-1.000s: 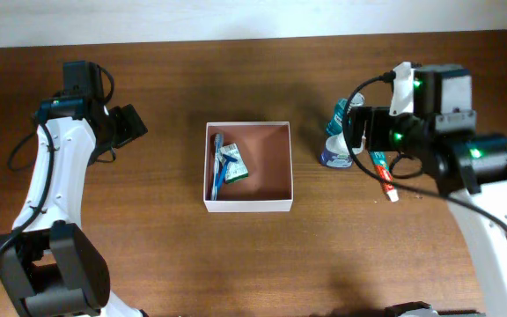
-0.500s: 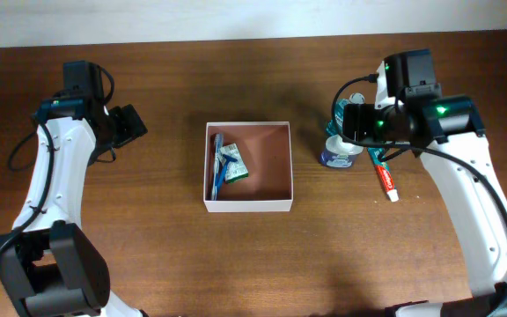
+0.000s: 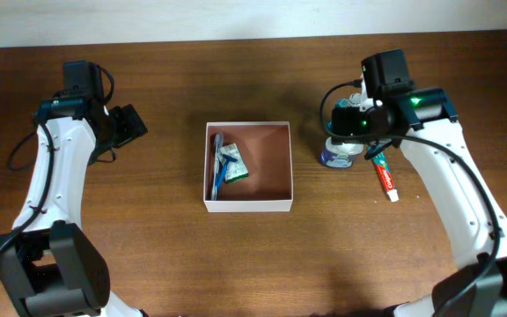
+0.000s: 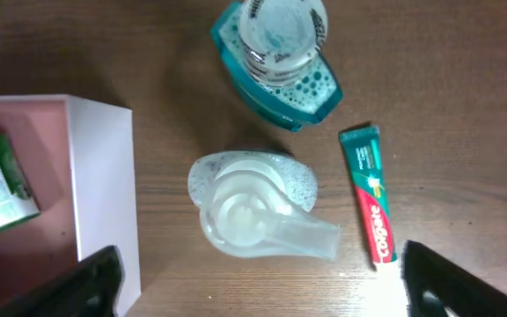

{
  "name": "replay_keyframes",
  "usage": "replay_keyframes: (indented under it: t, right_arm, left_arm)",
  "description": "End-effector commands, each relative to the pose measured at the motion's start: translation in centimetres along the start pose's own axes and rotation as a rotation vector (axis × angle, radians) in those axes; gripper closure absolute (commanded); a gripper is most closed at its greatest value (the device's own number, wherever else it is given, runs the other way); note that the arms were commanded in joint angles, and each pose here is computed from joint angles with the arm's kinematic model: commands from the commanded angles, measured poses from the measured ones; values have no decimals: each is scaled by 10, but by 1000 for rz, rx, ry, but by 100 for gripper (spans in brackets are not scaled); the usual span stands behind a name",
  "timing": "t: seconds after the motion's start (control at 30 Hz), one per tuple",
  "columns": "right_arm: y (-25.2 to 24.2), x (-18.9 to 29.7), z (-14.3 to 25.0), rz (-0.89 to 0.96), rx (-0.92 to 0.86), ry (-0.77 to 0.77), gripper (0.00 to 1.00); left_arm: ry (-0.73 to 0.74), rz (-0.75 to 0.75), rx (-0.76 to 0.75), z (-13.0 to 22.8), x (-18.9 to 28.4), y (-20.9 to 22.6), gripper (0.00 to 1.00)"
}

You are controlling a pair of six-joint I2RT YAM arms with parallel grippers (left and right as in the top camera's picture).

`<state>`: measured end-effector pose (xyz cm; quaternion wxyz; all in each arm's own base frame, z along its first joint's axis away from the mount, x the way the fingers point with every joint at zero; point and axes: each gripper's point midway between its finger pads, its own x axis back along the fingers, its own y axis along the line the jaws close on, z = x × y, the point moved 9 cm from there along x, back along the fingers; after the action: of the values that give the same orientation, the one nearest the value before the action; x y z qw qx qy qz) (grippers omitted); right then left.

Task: Pack container
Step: 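Move right gripper over the Colgate toothpaste tube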

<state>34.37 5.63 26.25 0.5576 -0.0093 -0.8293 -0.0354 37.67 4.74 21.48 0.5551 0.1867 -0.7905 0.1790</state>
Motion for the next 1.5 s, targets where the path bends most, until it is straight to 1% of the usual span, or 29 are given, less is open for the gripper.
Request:
replay_keyframes:
  t: [0.0, 0.17, 0.6, 0.9, 1.23, 1.47]
  right_arm:
    - [2, -2, -6, 20, -18, -8, 1]
    - [2, -10, -6, 25, -17, 14, 1]
    - [2, -11, -6, 26, -12, 14, 2]
    - [1, -11, -6, 38, -75, 13, 2]
    - [-2, -11, -2, 60, -60, 38, 2]
    - [-1, -11, -4, 56, -62, 25, 2]
  left_arm:
    - [-36, 6, 0, -4, 12, 1, 1]
    - [-36, 6, 0, -4, 12, 1, 1]
    - [-36, 6, 0, -4, 12, 1, 1]
    - [-36, 6, 0, -4, 12, 1, 1]
    - [-36, 6, 0, -4, 12, 1, 0]
    - [-36, 6, 0, -4, 12, 1, 1]
